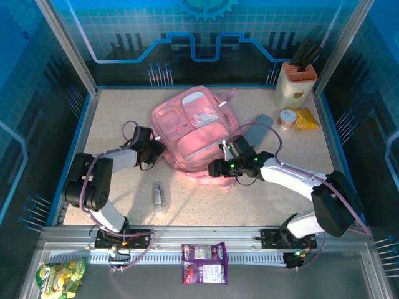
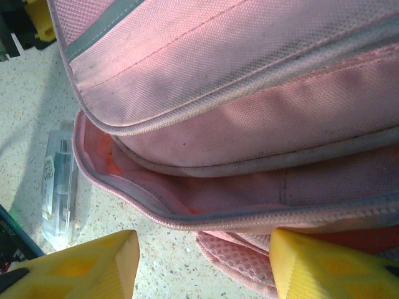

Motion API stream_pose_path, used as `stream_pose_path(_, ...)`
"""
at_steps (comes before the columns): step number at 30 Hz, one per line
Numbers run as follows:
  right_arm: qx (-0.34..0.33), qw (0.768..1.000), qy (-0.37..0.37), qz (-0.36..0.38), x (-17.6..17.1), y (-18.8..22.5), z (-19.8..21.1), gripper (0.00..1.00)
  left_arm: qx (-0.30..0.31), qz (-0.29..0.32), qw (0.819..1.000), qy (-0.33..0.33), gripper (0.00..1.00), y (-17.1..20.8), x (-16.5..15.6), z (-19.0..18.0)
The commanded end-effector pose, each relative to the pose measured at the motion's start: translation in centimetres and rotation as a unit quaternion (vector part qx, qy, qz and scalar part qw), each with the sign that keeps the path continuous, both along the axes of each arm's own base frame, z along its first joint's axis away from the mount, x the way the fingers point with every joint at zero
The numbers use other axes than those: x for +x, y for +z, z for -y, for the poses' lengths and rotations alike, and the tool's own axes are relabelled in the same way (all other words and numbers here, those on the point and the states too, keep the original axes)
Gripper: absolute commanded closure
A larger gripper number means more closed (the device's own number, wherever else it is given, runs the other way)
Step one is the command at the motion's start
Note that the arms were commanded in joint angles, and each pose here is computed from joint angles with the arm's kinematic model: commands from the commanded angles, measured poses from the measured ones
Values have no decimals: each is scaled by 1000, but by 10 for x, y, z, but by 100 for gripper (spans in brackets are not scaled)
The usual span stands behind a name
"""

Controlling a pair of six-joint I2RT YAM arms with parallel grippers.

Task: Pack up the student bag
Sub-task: Rotate the student bag at the center of the table.

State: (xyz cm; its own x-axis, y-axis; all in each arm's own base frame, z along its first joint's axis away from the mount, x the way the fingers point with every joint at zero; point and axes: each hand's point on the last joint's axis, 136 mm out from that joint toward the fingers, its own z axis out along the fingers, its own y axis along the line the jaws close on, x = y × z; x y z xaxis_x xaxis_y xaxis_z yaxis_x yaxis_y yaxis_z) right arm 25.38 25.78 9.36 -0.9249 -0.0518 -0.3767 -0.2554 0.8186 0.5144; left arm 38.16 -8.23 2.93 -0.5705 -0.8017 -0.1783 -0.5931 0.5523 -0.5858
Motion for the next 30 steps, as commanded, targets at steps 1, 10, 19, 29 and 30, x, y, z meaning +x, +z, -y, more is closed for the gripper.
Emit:
stream_pose_path(1,-20,1000,-12,-3,2,-12,4,42,-17,25,1000,5,80,8,14,2)
stream_pose_path(10,-25,999,-7,37,54,-14,-19,41,-24,53,998,-22,100,29,-2,4)
stream_pose_path(19,-28,995,13,92,134,-4,-52,40,-38,56,997,-22,100,38,-42,2)
stream_pose_path(29,-61,989,6,135,144,42,-31,28,-103,97,988,-54,100,63,-44,57)
stream_pose_path(30,-66,989,5,134,137,45,-24,28,-108,100,987,-58,100,66,-43,63)
